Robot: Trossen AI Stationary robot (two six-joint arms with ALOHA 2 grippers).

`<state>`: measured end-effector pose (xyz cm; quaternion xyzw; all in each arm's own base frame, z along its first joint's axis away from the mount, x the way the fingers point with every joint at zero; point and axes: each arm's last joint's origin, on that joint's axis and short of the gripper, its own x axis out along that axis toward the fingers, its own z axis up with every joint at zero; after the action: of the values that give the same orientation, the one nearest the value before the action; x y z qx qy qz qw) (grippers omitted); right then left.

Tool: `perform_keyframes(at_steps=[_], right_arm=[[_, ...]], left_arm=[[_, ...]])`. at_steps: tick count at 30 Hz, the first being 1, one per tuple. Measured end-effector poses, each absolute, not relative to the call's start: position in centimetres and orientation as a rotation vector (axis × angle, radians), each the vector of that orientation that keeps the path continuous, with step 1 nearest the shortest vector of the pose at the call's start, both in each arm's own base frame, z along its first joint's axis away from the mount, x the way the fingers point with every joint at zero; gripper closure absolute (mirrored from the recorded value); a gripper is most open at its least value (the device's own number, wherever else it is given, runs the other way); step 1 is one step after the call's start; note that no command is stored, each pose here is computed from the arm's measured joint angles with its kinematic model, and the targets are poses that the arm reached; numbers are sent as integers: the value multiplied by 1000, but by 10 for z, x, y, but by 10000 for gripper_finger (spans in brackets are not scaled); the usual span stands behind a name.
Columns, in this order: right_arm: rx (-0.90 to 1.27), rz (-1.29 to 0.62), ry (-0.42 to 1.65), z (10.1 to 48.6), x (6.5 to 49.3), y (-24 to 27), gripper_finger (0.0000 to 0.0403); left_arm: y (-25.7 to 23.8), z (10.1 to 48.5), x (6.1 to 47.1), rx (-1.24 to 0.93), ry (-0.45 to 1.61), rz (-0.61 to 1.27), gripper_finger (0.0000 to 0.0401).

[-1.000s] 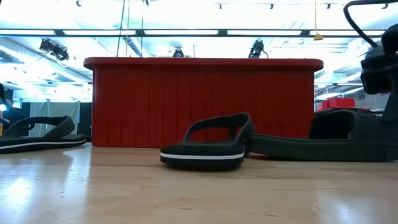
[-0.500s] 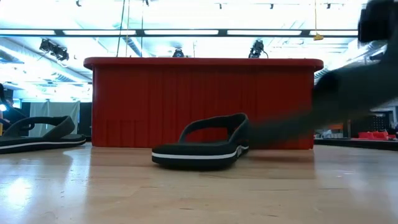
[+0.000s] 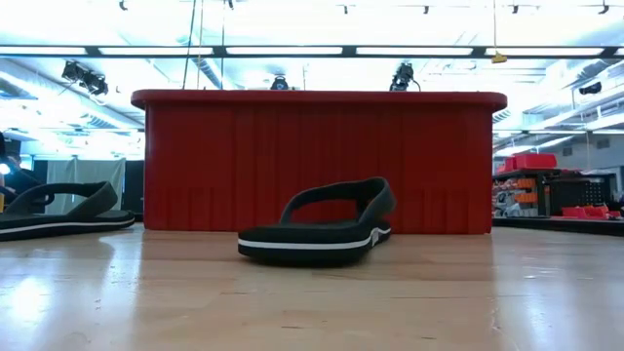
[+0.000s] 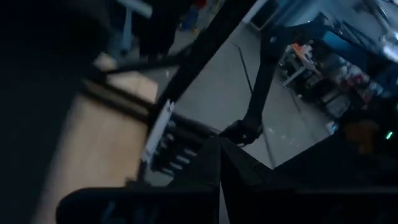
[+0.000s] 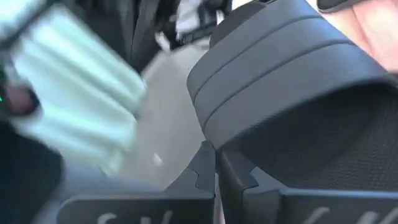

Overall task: Pick and place slides into bin
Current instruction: Put the black slide into the red bin

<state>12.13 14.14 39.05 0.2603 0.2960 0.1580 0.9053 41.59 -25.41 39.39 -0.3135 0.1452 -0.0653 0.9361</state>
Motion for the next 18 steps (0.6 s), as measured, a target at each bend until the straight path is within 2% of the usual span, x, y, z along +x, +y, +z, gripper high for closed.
perform_keyframes(at_steps=[4, 8, 13, 18], right_arm=[[291, 377, 706, 410, 118, 143, 399], [110, 310, 854, 409, 118, 142, 399], [-100, 354, 893, 406, 119, 144, 399], [-186, 402, 850, 414, 119, 139, 400]], left_arm=[[-231, 425, 404, -531, 227, -142, 379], [-205, 440, 402, -515, 201, -98, 369], [-177, 421, 410, -486, 373, 26, 336], [-151, 395, 424, -529, 521, 129, 276]])
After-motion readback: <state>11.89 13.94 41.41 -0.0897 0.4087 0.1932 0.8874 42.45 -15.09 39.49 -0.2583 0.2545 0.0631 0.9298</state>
